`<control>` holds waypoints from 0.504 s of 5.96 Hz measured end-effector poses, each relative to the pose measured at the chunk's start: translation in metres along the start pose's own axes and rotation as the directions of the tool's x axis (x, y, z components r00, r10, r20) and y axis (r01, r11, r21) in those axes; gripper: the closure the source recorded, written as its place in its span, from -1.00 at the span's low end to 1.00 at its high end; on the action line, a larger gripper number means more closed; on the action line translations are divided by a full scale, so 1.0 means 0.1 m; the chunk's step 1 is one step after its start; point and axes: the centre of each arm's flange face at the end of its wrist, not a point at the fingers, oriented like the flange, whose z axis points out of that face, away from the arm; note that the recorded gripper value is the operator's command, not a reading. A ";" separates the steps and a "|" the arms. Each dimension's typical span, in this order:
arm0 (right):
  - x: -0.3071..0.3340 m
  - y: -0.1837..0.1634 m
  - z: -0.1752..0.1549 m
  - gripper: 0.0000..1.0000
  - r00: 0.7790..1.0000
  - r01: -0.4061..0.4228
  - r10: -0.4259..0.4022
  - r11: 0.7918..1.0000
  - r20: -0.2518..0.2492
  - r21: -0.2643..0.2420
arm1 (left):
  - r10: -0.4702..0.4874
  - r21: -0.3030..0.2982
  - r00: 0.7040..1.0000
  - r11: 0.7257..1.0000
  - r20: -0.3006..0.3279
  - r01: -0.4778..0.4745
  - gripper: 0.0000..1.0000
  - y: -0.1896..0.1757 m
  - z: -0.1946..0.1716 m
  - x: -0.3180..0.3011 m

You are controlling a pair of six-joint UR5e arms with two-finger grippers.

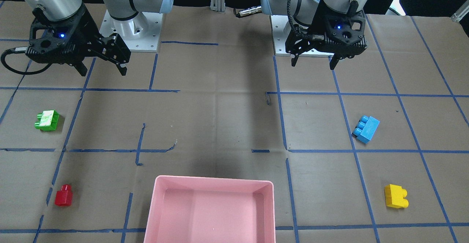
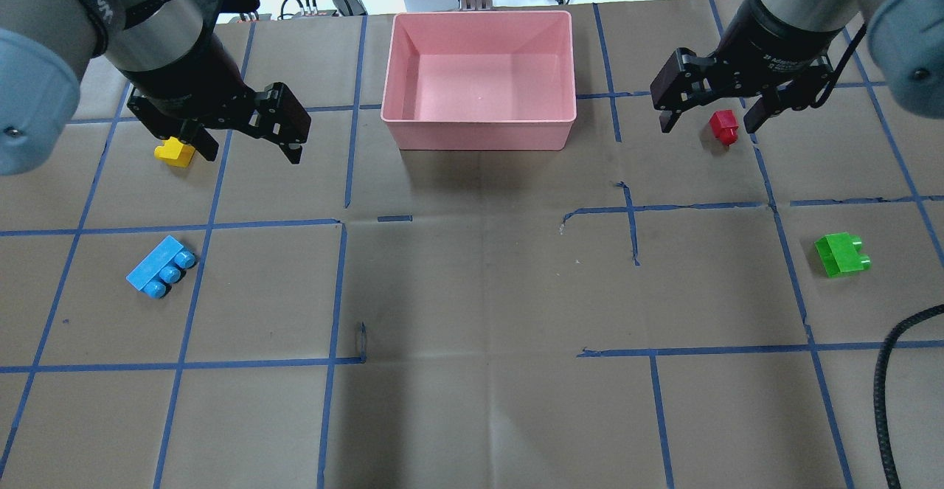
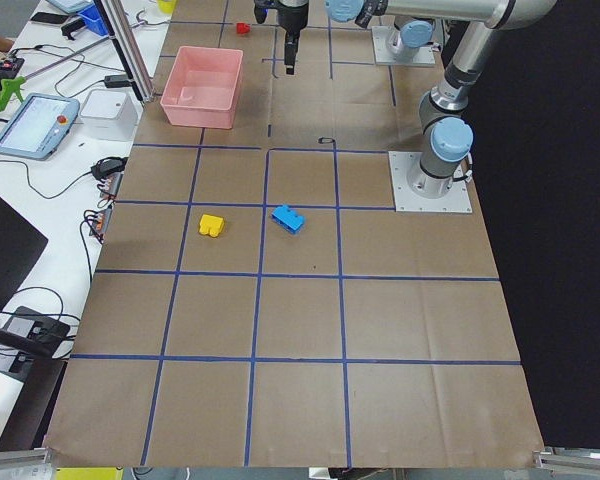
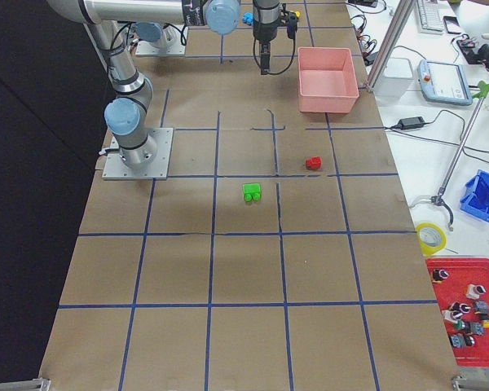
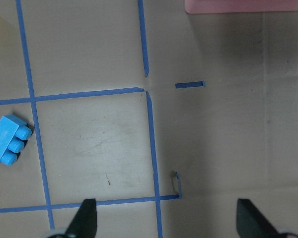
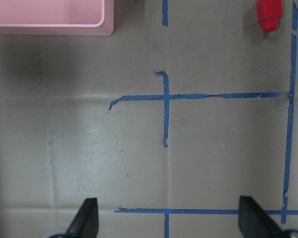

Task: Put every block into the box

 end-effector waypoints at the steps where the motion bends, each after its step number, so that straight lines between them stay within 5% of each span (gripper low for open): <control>1: 0.00 0.00 0.00 -1.00 1.000 0.000 0.000 1.000 -0.001 -0.001 | 0.000 0.001 1.000 1.000 -0.001 0.000 -1.00 0.00 0.00 0.00; 3: 0.00 0.00 0.00 -1.00 1.000 -0.001 0.001 1.000 -0.001 -0.002 | -0.001 0.003 1.000 1.000 0.002 0.001 -1.00 0.00 -0.02 -0.01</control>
